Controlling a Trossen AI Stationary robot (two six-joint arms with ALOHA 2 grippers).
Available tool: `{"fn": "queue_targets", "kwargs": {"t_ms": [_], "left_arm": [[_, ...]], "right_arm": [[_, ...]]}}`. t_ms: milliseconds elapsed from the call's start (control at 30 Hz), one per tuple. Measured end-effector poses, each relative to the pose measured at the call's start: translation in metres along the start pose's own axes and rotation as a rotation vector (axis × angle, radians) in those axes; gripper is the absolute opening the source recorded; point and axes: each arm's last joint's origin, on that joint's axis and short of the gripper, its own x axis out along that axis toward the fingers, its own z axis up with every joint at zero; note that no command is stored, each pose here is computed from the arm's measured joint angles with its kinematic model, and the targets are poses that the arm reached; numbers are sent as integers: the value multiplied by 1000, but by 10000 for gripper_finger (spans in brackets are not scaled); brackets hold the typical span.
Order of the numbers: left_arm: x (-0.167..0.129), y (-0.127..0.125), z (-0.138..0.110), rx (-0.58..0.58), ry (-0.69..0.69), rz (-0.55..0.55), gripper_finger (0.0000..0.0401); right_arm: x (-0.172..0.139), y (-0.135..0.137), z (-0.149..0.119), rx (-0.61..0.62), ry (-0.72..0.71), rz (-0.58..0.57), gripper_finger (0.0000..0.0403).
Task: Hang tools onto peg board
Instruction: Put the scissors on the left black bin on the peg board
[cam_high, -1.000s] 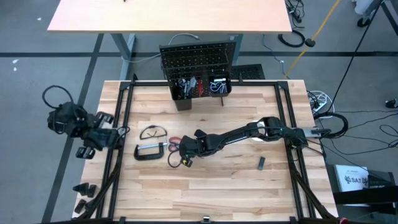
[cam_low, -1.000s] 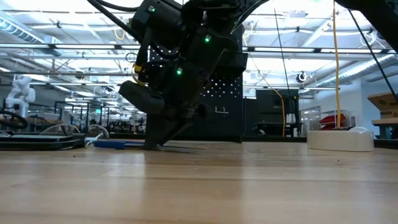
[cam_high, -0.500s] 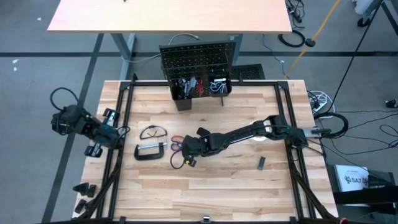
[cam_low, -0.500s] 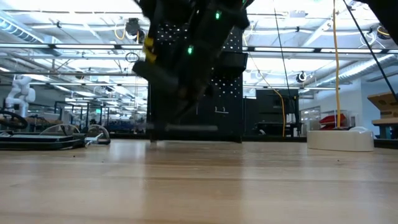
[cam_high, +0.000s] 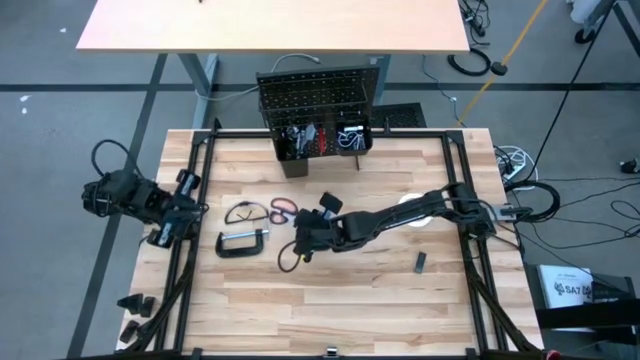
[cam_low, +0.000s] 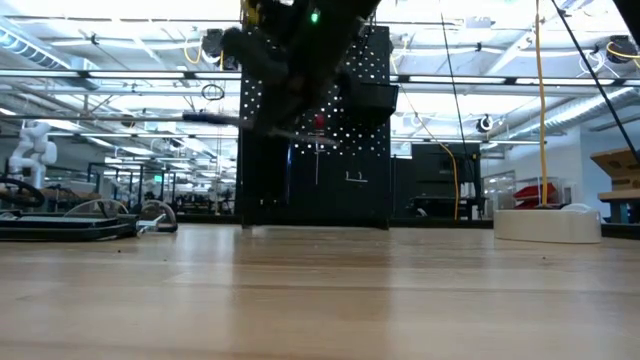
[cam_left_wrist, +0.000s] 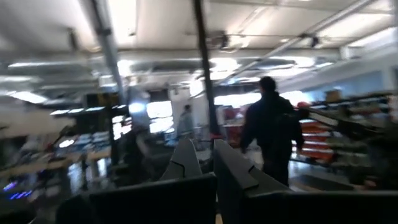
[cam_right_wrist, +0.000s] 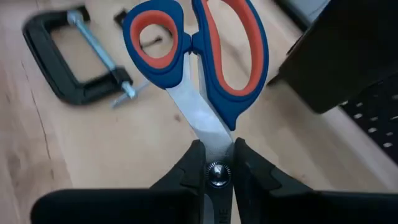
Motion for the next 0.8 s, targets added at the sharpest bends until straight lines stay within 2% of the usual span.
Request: {"fn": "queue_targets", "kwargs": {"t_ms": [133,267,467,600,700,800], "left_arm": [[0,4,-1,-68,13,150,0],[-1,8,-3,-125,41,296,0],[-5,13,-16,-180,156,537,0],[-6,13,-21,-195,211,571,0],[-7,13,-23,-197,222,574,0],[-7,13,-23,-196,227,574,0]], "right_arm": [[-15,-6,7,4,-18,-8,42],[-32,-17,9,25,-57,-94,42],[-56,-40,-2,95,-136,-181,42],[-63,-45,-8,120,-249,-174,42],[-59,-41,-9,86,-353,-143,42],[-53,-36,-3,36,-464,-35,42]]}}
